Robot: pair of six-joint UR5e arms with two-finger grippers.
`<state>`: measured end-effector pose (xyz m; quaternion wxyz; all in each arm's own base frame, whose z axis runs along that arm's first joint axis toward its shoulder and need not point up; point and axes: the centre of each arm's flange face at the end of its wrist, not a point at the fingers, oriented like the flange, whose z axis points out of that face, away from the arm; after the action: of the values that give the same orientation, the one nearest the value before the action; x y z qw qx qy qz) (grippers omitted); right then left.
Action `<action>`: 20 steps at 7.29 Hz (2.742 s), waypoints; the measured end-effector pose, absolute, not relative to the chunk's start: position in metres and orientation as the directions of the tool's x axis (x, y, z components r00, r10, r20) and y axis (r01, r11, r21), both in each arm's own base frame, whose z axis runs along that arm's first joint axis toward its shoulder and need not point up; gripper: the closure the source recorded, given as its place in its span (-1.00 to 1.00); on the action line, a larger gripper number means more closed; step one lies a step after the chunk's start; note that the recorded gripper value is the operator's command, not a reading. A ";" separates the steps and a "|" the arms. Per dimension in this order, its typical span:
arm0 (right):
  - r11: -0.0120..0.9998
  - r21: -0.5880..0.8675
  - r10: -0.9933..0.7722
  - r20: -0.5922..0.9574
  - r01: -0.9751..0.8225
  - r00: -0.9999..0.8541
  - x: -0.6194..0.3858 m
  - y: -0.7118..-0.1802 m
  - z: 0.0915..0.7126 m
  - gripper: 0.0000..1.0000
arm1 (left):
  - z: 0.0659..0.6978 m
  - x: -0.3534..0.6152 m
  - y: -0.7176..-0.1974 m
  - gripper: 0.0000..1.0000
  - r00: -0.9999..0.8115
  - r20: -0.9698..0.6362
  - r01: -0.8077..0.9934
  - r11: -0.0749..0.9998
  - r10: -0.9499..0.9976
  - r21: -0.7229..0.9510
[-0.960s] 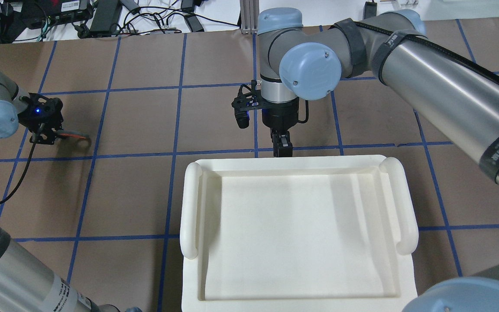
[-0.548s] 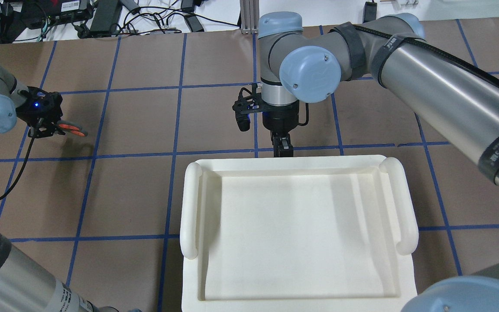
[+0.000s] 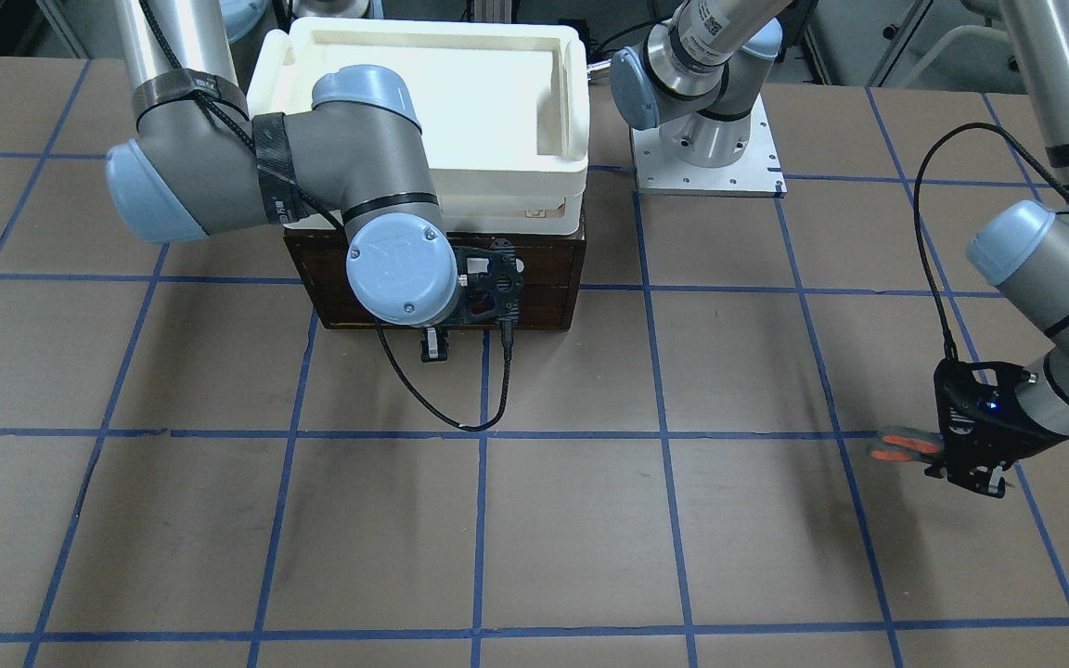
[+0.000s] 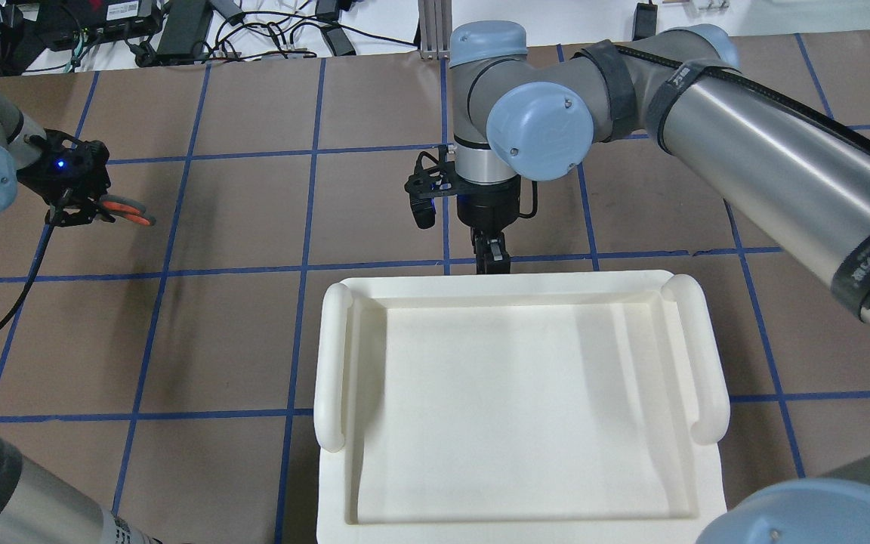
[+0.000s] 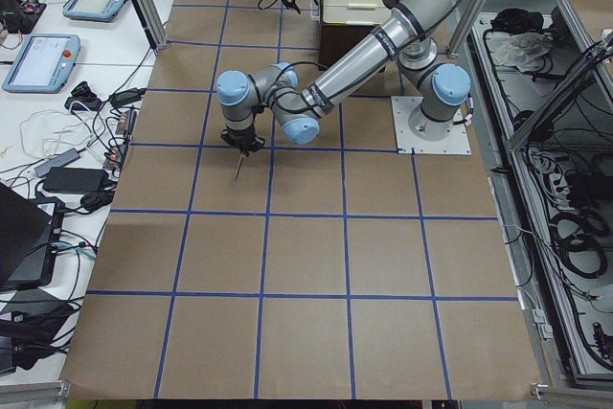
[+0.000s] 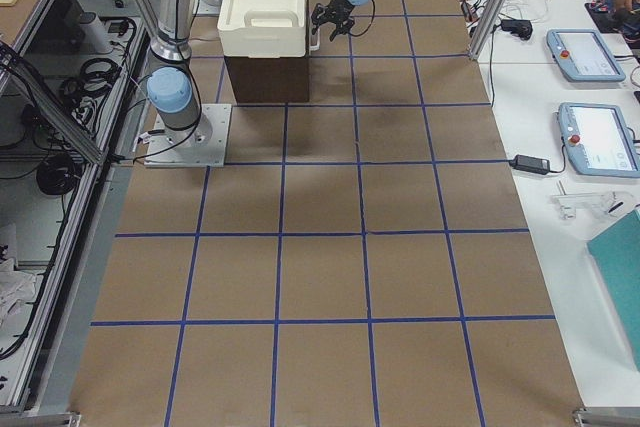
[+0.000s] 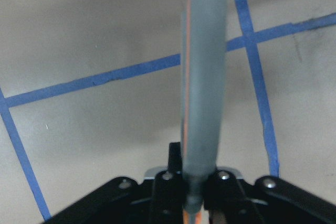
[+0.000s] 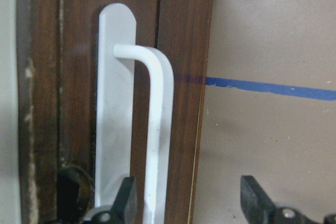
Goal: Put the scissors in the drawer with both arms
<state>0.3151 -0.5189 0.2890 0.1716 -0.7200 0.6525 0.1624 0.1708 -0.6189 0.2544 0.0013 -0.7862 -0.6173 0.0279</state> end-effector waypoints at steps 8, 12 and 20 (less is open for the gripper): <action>-0.161 -0.044 -0.921 -0.352 -0.986 0.166 0.312 -0.543 0.292 -0.25 | 0.283 0.139 -0.617 1.00 0.259 -0.050 0.965 -0.261 0.965 -0.036; -0.162 -0.049 -0.935 -0.310 -0.986 0.170 0.318 -0.566 0.292 -0.26 | 0.294 0.128 -0.615 1.00 0.258 -0.054 0.965 -0.260 0.965 -0.035; -0.163 -0.061 -0.958 -0.231 -0.985 0.172 0.318 -0.597 0.297 -0.25 | 0.304 0.142 -0.629 1.00 0.249 -0.069 0.968 -0.251 0.966 -0.021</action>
<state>0.3177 -0.5975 0.2969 0.0984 -0.7592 0.6396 0.0693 0.1422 -0.6293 0.3045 -0.0130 -0.7901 -0.6119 0.0335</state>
